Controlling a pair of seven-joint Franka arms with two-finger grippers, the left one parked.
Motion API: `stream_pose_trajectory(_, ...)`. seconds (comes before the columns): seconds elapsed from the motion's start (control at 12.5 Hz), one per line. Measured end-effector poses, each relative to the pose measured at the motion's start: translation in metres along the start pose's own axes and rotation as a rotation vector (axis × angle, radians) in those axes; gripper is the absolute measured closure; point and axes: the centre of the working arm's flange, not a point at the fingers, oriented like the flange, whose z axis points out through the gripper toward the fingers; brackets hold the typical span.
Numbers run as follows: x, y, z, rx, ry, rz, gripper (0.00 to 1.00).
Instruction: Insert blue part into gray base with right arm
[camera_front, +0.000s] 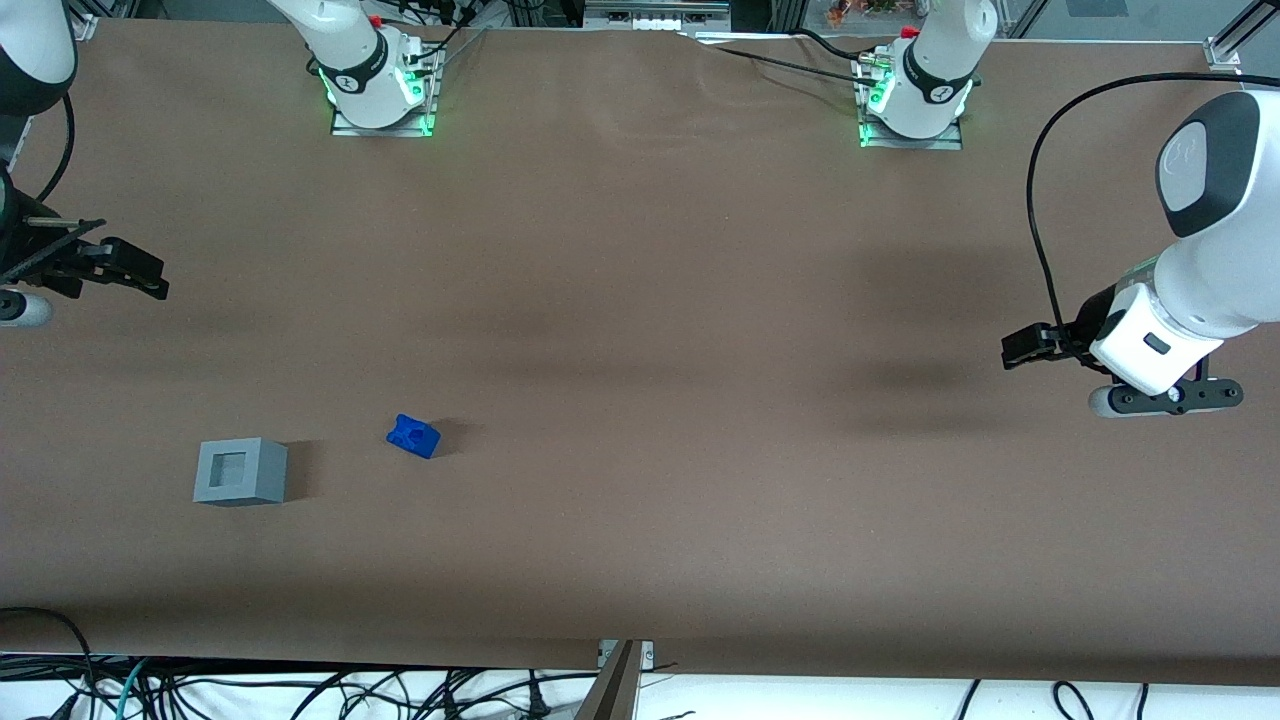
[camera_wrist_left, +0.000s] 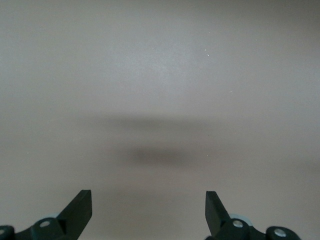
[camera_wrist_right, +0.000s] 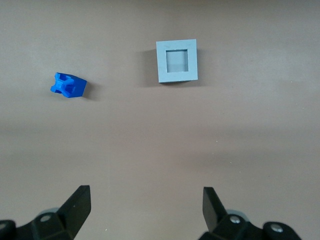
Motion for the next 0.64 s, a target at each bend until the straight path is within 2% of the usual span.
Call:
stream_pose_trajectory(0.32,0.002,-0.001,0.003,0.000,-0.001,-0.013,0.01)
stream_pose_trajectory(0.64,0.017,-0.004,0.040,0.005,-0.057,-0.071,0.01)
